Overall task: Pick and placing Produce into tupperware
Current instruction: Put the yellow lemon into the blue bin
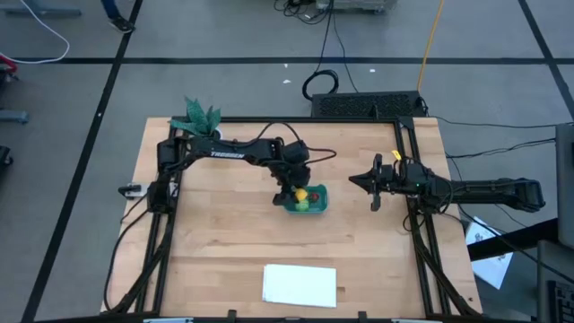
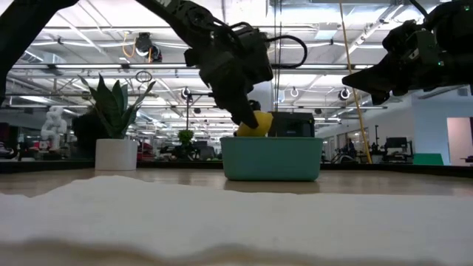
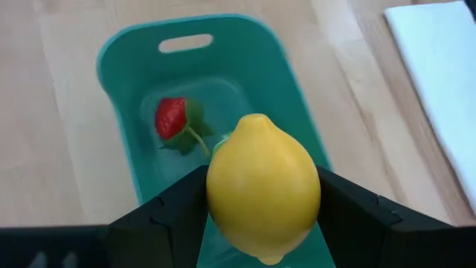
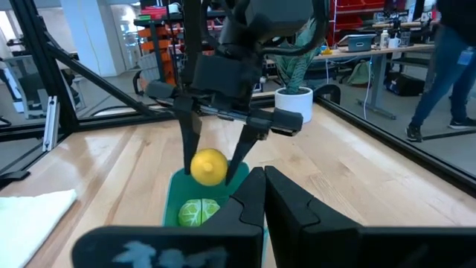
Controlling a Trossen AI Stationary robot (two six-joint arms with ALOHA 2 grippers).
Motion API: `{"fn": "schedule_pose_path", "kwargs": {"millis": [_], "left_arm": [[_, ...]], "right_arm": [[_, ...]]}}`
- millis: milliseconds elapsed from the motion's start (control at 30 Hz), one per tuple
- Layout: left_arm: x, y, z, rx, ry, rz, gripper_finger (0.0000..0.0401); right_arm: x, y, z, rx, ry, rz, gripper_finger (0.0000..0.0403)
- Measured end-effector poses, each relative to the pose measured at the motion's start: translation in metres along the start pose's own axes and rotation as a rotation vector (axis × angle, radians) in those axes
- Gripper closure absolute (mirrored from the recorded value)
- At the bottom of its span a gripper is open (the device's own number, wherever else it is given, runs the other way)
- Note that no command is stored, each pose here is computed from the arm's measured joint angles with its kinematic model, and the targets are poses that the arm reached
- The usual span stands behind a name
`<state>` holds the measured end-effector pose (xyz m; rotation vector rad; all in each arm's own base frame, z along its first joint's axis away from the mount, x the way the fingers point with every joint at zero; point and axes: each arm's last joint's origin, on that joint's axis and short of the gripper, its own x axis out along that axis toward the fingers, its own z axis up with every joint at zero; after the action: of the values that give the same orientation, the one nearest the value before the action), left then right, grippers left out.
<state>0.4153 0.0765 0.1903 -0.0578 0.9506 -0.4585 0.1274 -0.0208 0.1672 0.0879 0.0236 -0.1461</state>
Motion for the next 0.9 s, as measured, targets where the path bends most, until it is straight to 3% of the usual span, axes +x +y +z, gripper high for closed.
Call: {"fn": "schedule_pose_path", "kwargs": {"millis": [467,700,900], "left_arm": [[0.014,0.001,-0.001,-0.002,0.016,0.022,0.0176],[0.015,0.0,-0.002,0.077,0.033,0.029,0.0176],[0.014,0.001,-0.002,-0.005,0.021,0.013,0.0176]], "right_arm": [[0.0,0.0,-0.002,0.0,0.015,-0.001,0.0403],[0.0,0.0,-0.002,0.0,0.016,-0.001,0.0403],[0.0,0.0,-0.002,0.0,0.015,-0.001,0.0403]]}}
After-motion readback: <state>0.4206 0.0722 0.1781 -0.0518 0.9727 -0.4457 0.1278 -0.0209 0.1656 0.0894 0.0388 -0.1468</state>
